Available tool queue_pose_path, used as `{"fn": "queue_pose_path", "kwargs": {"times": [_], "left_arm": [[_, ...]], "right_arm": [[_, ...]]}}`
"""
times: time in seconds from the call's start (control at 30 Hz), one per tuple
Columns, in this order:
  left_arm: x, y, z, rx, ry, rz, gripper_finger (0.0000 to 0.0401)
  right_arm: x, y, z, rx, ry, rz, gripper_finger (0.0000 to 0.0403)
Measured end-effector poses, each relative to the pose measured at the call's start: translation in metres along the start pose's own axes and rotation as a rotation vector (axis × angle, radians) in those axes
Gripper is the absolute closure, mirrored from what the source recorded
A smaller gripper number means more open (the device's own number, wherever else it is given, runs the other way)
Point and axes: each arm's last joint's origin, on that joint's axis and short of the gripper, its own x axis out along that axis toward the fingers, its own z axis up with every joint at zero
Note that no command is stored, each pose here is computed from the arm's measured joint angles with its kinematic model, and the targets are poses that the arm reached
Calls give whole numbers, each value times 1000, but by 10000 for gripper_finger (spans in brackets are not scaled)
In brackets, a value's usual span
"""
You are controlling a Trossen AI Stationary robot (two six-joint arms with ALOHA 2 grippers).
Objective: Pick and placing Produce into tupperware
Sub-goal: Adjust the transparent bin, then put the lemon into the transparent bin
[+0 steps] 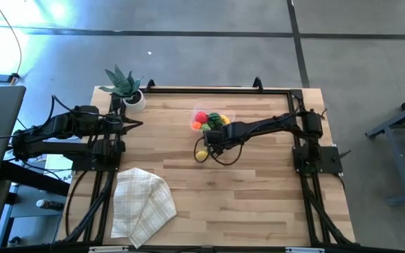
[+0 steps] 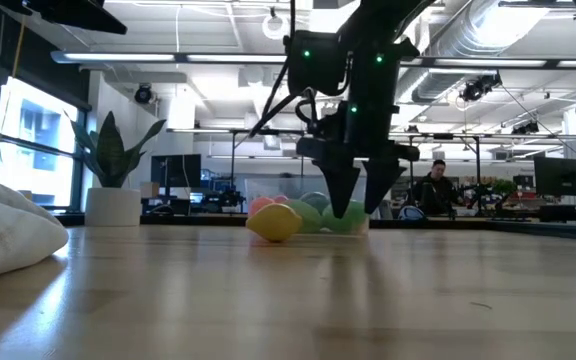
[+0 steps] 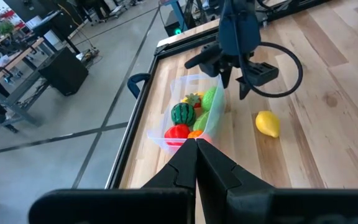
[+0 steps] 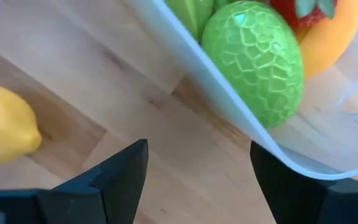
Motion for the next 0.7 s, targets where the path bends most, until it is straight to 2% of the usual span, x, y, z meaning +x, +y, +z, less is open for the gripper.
{"fn": "queue_pose_path", "kwargs": {"times": [0.33,0.53,0.63,0.7], "left_arm": [[0,0,0,0,0,0,400],[0,0,0,0,0,0,400],[0,0,0,0,0,0,400],[0,0,0,0,0,0,400]], "right_arm": [[-2,6,-2,4,31,66,127],[-26,20,9,0,14,150,127],[-41,26,17,-42,-13,194,127],[-50,29,21,-120,-33,223,127]]}}
